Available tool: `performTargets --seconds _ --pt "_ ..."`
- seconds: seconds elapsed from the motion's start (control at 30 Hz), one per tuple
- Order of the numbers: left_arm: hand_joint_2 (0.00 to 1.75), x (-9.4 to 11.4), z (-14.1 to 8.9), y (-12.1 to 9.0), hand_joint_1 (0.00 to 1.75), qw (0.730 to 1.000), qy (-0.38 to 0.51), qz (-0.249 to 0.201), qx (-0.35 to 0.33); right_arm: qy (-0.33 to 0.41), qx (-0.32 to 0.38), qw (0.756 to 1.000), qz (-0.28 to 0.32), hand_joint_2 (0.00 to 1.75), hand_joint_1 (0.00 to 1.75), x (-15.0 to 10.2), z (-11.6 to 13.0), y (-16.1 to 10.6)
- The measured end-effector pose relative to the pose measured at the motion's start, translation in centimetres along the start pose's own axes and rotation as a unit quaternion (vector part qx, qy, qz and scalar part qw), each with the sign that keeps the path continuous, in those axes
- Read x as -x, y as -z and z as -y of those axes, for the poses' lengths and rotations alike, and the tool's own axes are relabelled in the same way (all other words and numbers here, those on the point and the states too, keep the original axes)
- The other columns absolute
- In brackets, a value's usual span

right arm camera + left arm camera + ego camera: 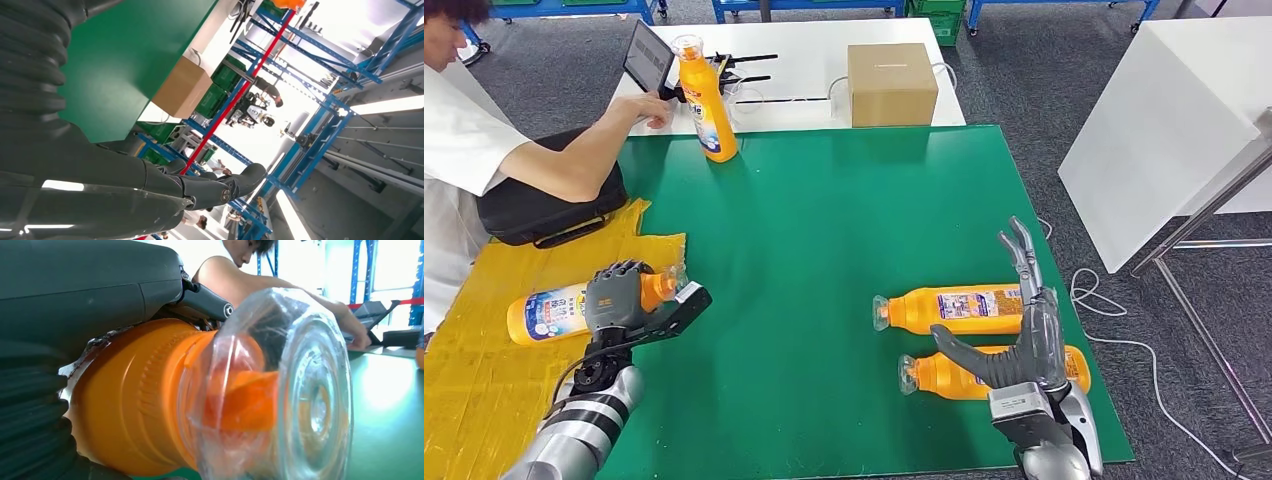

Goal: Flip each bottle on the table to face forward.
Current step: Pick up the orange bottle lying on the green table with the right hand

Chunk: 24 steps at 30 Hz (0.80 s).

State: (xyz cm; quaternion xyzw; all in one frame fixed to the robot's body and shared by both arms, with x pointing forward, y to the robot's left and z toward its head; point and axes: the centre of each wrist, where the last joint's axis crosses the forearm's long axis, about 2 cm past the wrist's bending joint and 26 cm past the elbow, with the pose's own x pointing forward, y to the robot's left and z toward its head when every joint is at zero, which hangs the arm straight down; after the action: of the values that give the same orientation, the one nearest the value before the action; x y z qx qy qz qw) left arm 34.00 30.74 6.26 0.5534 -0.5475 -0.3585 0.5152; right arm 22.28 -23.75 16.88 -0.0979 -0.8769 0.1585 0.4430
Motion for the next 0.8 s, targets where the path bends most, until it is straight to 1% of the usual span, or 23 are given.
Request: performTargets --seconds 0.23,0.33,0.37,0.4,0.47,0.5,0.53,0.8 --pt "1.75 -0.5 -0.1 -0.1 1.75 1.000 -0.007 0.006 -0.006 0.001 0.000 1.000 -0.001 1.75 0.00 0.0 -0.1 -0.1" --pt "1.75 -0.7 -0.2 -0.2 1.75 0.999 -0.027 0.017 -0.006 0.001 0.001 1.000 -0.001 1.75 0.00 0.0 -0.1 -0.1" --pt "1.75 -0.8 -0.2 -0.2 1.58 0.999 -0.035 0.023 -0.008 0.001 0.001 1.000 -0.002 1.75 0.00 0.0 -0.1 -0.1" --pt "1.75 -0.9 -0.2 -0.2 1.17 0.999 -0.041 0.027 -0.010 0.001 0.001 1.000 -0.002 1.75 0.00 0.0 -0.1 -0.1" --pt "1.75 -1.2 -0.2 -0.3 0.29 0.998 -0.050 0.033 -0.014 0.001 0.002 1.000 -0.002 1.75 0.00 0.0 -0.1 -0.1" --pt "1.75 -1.3 -0.2 -0.4 0.03 0.998 -0.052 0.034 -0.014 0.001 0.002 1.000 -0.002 1.75 0.00 0.0 -0.1 -0.1" --pt "1.75 -1.4 -0.1 -0.5 0.00 0.998 -0.054 0.035 -0.014 0.001 0.002 1.000 -0.002 1.75 0.00 0.0 -0.1 -0.1" --pt "1.75 -1.8 0.2 -0.9 0.00 0.998 -0.058 0.034 0.000 0.001 0.002 1.000 -0.003 1.75 0.00 0.0 0.0 -0.1"
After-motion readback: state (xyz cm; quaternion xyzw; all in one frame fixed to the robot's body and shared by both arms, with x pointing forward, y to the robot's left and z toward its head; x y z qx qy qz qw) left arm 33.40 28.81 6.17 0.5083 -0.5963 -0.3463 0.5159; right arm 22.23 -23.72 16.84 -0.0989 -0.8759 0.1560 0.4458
